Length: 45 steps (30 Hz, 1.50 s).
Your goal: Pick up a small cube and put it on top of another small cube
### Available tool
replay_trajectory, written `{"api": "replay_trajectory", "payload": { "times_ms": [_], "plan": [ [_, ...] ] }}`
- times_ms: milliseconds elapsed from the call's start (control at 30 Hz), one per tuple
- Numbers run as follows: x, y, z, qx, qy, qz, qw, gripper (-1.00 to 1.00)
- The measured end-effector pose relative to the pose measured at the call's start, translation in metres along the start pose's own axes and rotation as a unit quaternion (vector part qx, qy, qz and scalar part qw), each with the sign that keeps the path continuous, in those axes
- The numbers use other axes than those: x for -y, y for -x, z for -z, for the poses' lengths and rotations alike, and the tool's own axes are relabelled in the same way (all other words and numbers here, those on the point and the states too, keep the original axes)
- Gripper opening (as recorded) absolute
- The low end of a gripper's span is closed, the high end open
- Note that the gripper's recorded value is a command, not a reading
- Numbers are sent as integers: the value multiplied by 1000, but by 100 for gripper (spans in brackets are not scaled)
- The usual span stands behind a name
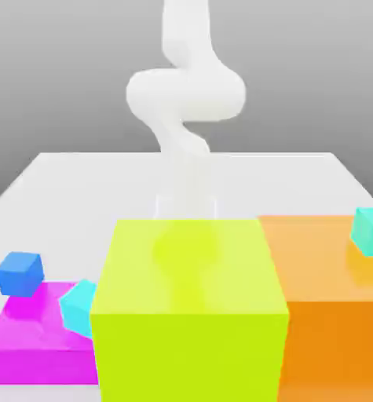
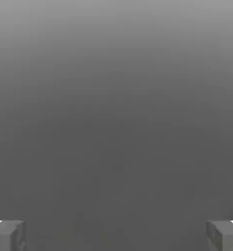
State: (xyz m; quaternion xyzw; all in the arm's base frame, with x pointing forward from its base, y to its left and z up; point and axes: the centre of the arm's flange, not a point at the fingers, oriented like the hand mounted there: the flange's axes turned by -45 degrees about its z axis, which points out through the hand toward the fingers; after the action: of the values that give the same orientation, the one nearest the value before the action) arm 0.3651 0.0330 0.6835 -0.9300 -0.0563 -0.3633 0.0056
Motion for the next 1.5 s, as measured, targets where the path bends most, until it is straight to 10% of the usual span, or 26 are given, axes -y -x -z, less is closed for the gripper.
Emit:
{"api": "replay_trajectory", "payload": {
  "times_ms": [267, 533, 1133, 1400, 1433, 1500],
  "plan": [
    [100, 35, -109, 70, -84, 263, 958, 0],
    [206, 114, -186, 108, -171, 516, 832, 0],
    [348, 403, -253, 96, -340, 881, 313, 0],
    [340, 460, -313, 102, -349, 881, 302, 0],
    [339, 464, -317, 102, -349, 881, 302, -100],
    [339, 464, -317, 102, -349, 881, 302, -100]
  ]
}}
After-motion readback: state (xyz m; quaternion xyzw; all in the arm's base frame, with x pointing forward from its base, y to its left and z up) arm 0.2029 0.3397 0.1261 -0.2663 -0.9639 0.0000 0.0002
